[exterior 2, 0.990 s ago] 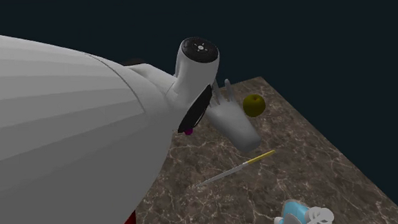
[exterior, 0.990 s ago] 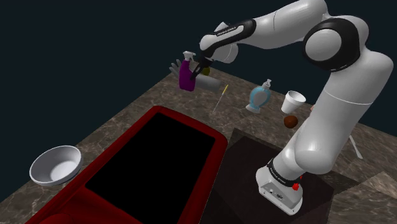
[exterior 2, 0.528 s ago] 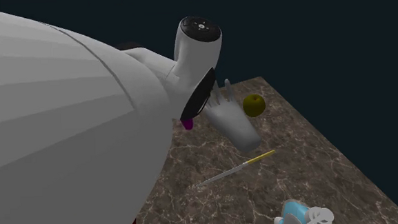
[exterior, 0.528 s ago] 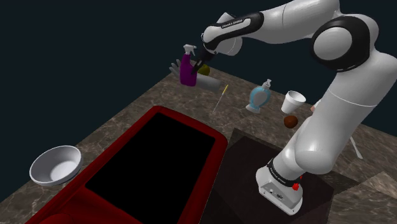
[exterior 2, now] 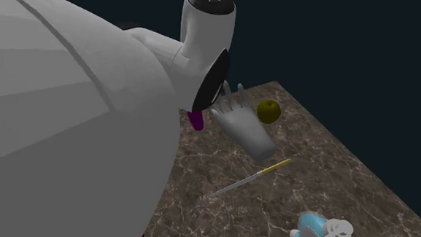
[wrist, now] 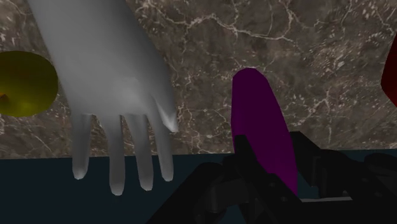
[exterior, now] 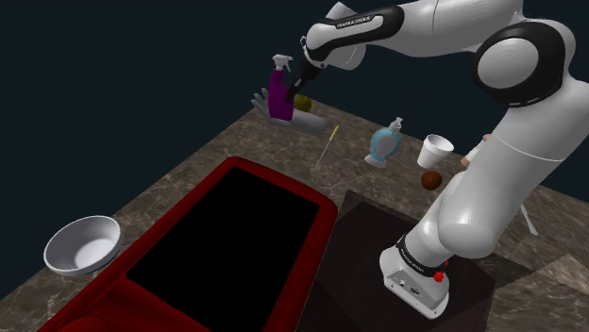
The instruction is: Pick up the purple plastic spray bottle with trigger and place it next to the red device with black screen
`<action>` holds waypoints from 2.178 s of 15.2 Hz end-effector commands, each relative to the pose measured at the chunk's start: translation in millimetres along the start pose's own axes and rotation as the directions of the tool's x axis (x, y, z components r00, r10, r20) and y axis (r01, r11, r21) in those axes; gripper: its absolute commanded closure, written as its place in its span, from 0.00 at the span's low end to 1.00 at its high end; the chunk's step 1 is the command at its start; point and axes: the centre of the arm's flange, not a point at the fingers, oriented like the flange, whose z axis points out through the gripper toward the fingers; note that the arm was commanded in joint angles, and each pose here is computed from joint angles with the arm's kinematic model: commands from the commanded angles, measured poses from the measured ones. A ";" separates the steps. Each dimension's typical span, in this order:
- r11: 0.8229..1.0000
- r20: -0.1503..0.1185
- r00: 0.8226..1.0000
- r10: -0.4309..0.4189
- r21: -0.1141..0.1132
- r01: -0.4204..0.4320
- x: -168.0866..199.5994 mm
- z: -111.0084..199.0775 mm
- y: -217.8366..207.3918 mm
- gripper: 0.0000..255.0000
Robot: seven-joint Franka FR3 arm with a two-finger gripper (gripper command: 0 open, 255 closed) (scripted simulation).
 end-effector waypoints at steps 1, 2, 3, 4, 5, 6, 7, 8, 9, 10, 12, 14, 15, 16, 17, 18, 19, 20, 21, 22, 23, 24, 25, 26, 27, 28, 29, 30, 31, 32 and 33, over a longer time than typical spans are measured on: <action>1.000 0.000 1.000 0.000 0.000 0.000 4.3 -11.0 -0.1 1.00; 1.000 0.000 1.000 0.000 0.000 0.000 6.3 -16.0 -0.1 1.00; 1.000 0.000 1.000 0.000 0.000 0.000 8.2 -20.9 -0.2 1.00; 1.000 0.000 1.000 0.000 0.000 0.000 10.2 -25.8 -0.2 1.00; 1.000 0.000 1.000 0.000 0.000 0.000 12.1 -30.7 -0.3 1.00; 1.000 0.000 1.000 0.000 0.000 0.000 14.1 -35.6 -0.3 1.00; 1.000 0.000 1.000 0.000 0.000 0.000 16.0 -40.5 -0.3 1.00; 1.000 0.000 1.000 0.000 0.000 0.000 18.0 -45.4 -0.4 1.00; 1.000 0.000 1.000 0.000 0.000 0.000 19.9 -50.3 -0.4 1.00; 1.000 0.000 1.000 0.000 0.000 0.000 21.8 -55.2 -0.5 1.00; 1.000 0.000 1.000 0.000 0.000 0.000 25.7 -65.0 -0.6 1.00; 1.000 0.000 1.000 0.000 0.000 0.000 29.6 -74.8 -0.7 1.00; 1.000 0.000 1.000 0.000 0.000 0.000 31.6 -79.7 -0.7 1.00; 1.000 0.000 1.000 0.000 0.000 0.000 33.5 -84.6 -0.8 1.00; 1.000 0.000 1.000 0.000 0.000 0.000 35.5 -89.6 -0.8 1.00; 1.000 0.000 1.000 0.000 0.000 0.000 37.4 -94.5 -0.9 1.00; 1.000 0.000 1.000 0.000 0.000 0.000 39.4 -99.4 -0.9 1.00; 1.000 0.000 1.000 0.000 0.000 0.000 41.3 -104.3 -1.0 1.00; 1.000 0.000 1.000 0.000 0.000 0.000 43.3 -109.2 -1.0 1.00; 1.000 0.000 1.000 0.000 0.000 0.000 45.2 -114.1 -1.1 1.00; 1.000 0.000 1.000 0.000 0.000 0.000 47.2 -119.0 -1.1 1.00; 1.000 0.000 1.000 0.000 0.000 0.000 49.1 -123.9 -1.2 1.00; 1.000 0.000 1.000 0.000 0.000 0.000 51.1 -128.8 -1.2 1.00; 1.000 0.000 1.000 0.000 0.000 0.000 53.0 -133.7 -1.3 1.00; 1.000 0.000 1.000 0.000 0.000 0.000 55.0 -138.6 -1.3 1.00; 1.000 0.000 1.000 0.000 0.000 0.000 56.9 -143.5 -1.3 1.00; 1.000 0.000 1.000 0.000 0.000 0.000 58.9 -148.4 -1.4 1.00; 1.000 0.000 1.000 0.000 0.000 0.000 60.8 -153.3 -1.4 1.00; 1.000 0.000 1.000 0.000 0.000 0.000 62.1 -156.7 -1.5 1.00; 1.000 0.000 1.000 0.000 0.000 0.000 66.1 -151.4 -12.9 1.00; 1.000 0.000 1.000 0.000 0.000 0.000 70.0 -146.1 -24.3 1.00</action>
